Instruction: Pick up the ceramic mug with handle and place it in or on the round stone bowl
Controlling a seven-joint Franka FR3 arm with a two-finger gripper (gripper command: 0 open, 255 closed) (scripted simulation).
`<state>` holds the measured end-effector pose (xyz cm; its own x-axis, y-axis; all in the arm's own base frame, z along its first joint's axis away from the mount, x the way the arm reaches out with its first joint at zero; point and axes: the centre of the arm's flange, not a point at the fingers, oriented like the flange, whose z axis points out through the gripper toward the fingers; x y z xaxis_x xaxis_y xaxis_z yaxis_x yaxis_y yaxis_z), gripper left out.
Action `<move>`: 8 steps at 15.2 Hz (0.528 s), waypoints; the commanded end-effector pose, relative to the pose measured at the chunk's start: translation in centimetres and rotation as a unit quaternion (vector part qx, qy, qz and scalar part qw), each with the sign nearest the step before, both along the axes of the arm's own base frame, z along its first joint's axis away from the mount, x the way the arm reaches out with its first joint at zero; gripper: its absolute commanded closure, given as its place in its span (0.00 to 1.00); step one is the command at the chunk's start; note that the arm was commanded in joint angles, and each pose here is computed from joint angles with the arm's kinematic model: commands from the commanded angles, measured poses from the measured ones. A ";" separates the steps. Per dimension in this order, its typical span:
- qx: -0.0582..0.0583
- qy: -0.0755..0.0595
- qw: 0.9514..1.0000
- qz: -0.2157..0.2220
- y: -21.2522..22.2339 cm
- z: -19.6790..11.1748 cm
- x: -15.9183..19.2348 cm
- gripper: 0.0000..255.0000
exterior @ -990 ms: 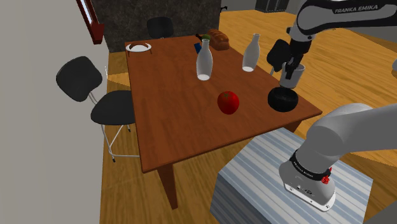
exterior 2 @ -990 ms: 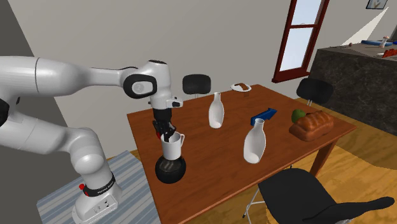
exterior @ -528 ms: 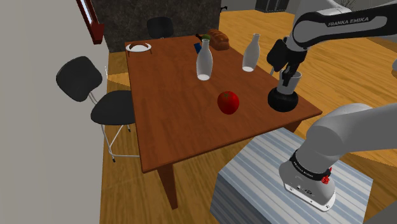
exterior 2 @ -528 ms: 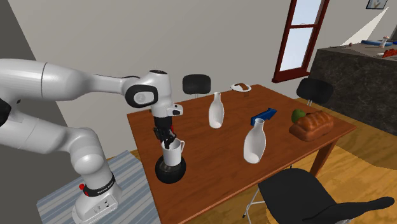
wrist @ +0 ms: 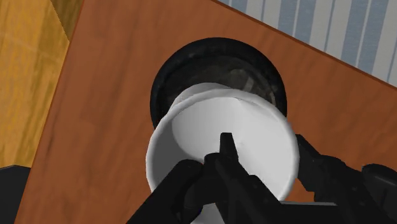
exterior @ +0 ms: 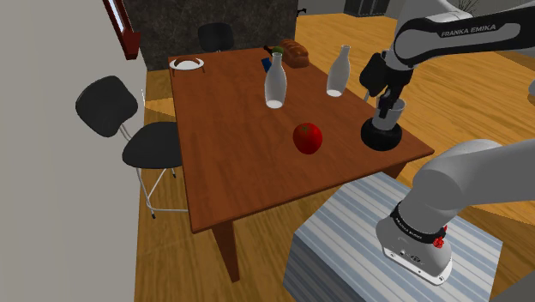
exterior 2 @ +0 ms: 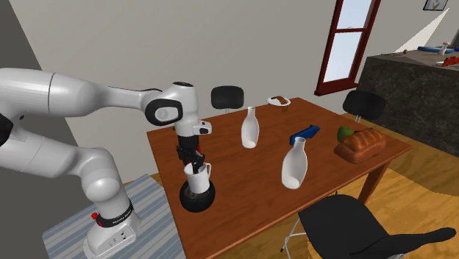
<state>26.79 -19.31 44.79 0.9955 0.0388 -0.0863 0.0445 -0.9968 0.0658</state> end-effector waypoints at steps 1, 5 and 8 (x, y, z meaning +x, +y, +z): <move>0.000 0.000 1.000 0.000 0.0 0.0 0.0 0.00; 0.000 0.000 1.000 0.000 0.0 0.0 0.0 0.00; 0.000 0.000 1.000 0.000 0.3 3.9 0.3 0.00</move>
